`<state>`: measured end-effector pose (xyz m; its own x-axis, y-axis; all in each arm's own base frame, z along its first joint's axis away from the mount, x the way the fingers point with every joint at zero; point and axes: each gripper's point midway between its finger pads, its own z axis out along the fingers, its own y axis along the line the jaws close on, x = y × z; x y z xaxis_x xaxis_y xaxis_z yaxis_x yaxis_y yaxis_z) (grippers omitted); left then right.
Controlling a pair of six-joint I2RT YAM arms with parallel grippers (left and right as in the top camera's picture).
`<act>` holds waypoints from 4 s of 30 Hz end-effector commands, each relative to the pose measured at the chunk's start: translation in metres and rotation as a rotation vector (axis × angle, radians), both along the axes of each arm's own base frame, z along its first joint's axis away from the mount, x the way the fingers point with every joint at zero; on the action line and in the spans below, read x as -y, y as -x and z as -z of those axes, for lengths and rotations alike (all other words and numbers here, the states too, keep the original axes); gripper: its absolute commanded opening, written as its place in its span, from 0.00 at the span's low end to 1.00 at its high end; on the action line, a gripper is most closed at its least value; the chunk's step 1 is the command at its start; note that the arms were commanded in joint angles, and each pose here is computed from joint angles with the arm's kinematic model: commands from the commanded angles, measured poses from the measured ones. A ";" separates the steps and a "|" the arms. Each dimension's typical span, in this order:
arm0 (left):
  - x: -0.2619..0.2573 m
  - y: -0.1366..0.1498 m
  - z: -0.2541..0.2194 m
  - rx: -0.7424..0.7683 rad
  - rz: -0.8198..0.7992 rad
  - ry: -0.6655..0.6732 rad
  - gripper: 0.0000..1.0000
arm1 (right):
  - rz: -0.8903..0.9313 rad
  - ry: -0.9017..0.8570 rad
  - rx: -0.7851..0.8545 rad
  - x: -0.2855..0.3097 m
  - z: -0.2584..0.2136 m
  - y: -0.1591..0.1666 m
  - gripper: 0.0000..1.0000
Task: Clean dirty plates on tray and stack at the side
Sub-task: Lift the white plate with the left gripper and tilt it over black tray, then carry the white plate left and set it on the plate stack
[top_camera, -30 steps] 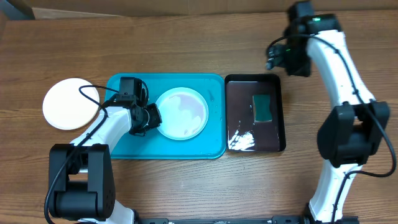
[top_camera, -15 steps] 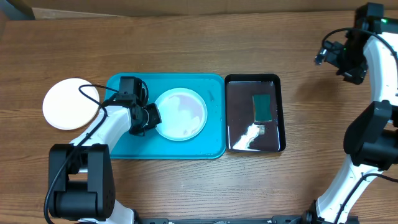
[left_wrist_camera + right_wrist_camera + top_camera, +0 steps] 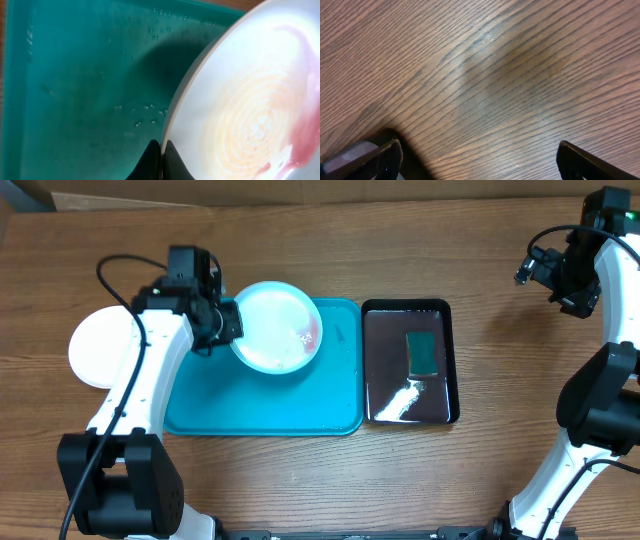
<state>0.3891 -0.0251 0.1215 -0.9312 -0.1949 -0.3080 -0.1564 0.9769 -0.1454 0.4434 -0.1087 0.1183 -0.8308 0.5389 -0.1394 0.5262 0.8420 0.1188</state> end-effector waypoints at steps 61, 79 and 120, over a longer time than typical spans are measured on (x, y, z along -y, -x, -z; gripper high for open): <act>0.262 0.059 -0.223 0.914 0.377 -0.794 0.04 | 0.004 0.009 0.038 0.001 -0.013 -0.004 1.00; 0.095 -0.038 -0.079 0.254 0.127 0.163 0.04 | 0.004 0.009 0.038 0.001 -0.013 -0.004 1.00; -0.299 0.063 0.043 0.166 -0.888 -0.099 0.20 | 0.004 0.009 0.038 0.001 -0.013 -0.004 1.00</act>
